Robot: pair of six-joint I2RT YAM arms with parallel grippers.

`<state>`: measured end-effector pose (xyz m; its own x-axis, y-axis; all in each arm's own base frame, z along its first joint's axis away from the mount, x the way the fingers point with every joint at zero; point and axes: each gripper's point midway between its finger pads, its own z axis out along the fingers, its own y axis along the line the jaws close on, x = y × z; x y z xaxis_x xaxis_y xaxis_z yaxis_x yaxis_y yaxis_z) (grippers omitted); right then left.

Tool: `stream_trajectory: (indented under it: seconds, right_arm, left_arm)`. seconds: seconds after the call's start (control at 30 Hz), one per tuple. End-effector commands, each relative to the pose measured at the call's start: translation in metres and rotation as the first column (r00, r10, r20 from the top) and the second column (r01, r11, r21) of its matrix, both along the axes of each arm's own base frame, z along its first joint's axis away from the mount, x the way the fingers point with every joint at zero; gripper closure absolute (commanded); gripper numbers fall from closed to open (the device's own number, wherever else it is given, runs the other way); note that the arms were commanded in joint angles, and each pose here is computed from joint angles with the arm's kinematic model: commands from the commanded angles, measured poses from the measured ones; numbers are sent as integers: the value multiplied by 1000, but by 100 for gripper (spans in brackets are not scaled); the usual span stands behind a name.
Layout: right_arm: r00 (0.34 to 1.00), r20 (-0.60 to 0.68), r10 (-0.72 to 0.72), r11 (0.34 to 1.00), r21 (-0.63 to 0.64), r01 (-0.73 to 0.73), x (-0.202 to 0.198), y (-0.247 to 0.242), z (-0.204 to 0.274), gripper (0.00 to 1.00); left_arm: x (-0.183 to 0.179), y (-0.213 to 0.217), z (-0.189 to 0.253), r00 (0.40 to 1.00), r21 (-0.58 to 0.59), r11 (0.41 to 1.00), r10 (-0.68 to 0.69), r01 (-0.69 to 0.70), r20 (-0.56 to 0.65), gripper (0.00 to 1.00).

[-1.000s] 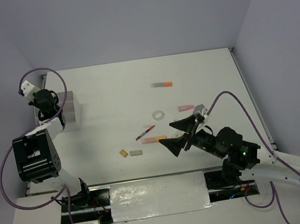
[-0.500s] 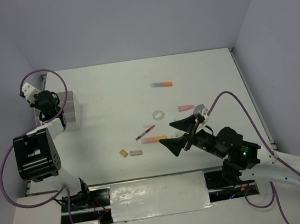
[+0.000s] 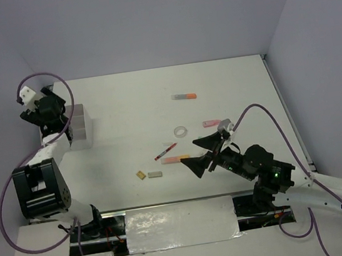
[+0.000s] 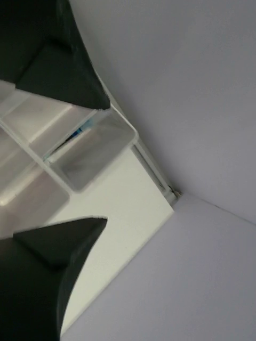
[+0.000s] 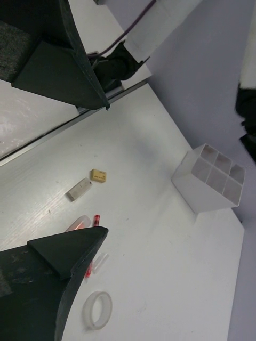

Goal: Sort the stationery into containers
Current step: Pick up the pen from the center of the board.

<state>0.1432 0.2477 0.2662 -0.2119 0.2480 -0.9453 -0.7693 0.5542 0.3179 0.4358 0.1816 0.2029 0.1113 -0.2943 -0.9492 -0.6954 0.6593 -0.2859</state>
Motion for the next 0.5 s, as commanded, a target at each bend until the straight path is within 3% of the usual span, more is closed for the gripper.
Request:
stream_trajectory:
  seconds: [0.0, 0.13, 0.2, 0.23, 0.27, 0.3, 0.37, 0.4, 0.43, 0.47]
  right_arm:
    - [998, -21, -67, 998, -7, 67, 14, -2, 0, 3]
    - [981, -96, -169, 985, 8, 170, 34, -16, -6, 3]
    - [968, -126, -218, 975, 23, 223, 47, -30, -6, 3]
    - [955, -153, -254, 964, 40, 263, 54, -41, -4, 3]
    - [950, -172, -262, 961, 42, 273, 55, -45, -7, 2]
    - [949, -176, -262, 960, 56, 276, 56, -48, -1, 2]
    - [936, -201, -288, 952, 40, 302, 56, -58, -4, 2]
    - [934, -199, -298, 949, 44, 312, 58, -62, 3, 2]
    - [934, -203, -295, 953, 14, 304, 56, -63, 0, 2]
    - [935, -199, -292, 953, 19, 302, 55, -64, 7, 2]
  left_arm:
    - [5, -37, 106, 989, 85, 996, -51, 39, 137, 1]
    - [11, -104, 172, 975, 187, 967, -196, 173, 110, 1]
    - [16, -143, 163, 947, 159, 935, -321, 317, 3, 1]
    - [17, -173, 162, 897, 110, 891, -441, 440, -15, 1]
    - [14, -180, 166, 890, 102, 886, -455, 452, 4, 1]
    - [12, -206, 142, 825, 68, 822, -564, 565, -36, 1]
    - [-6, -250, 133, 727, 47, 726, -686, 686, -22, 1]
    - [-14, -265, 104, 683, 9, 683, -729, 730, -58, 1]
    - [-25, -295, 96, 602, -15, 603, -796, 797, -61, 1]
    - [-33, -307, 81, 569, -44, 574, -817, 817, -91, 2]
